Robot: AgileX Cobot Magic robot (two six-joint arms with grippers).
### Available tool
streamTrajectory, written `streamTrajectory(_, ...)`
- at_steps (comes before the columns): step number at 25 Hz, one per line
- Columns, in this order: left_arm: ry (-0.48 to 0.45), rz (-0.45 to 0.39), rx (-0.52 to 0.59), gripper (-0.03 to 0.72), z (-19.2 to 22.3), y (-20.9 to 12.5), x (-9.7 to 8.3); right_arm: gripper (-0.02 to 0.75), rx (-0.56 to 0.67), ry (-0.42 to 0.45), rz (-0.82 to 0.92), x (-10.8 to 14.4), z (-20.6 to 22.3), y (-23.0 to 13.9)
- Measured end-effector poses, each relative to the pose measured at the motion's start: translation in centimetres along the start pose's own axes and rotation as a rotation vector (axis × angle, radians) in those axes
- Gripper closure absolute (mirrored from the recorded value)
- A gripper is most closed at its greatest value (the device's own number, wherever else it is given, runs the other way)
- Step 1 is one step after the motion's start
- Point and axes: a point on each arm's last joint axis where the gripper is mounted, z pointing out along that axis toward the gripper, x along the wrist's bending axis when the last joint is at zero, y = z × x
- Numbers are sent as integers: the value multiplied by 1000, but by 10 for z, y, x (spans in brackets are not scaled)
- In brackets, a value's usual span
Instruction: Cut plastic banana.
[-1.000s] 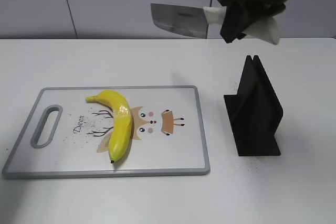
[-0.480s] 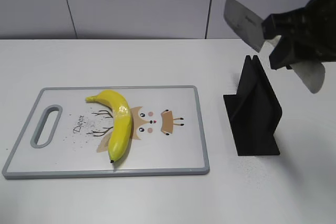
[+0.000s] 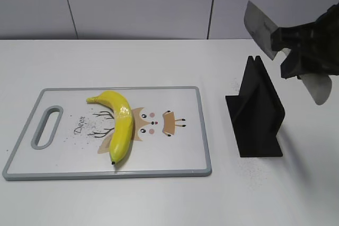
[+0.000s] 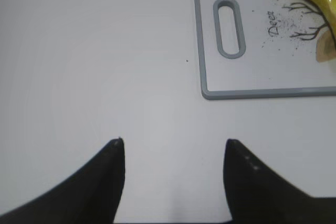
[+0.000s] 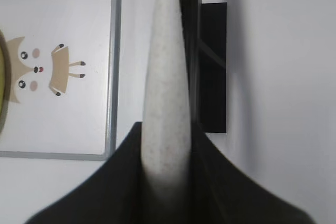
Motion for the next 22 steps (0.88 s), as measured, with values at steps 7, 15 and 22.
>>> streamTrajectory(7,36,15,-254,123,-21,-29,-5,577,-7,-40,-9,-5,6,-3)
streamTrajectory(15,43,18,-295,138,-24,-35,-6,577,60,-74,-21,-5,36,-5)
streamTrajectory(22,43,18,-295,157,-24,-35,-6,577,139,-113,-24,-7,59,-10)
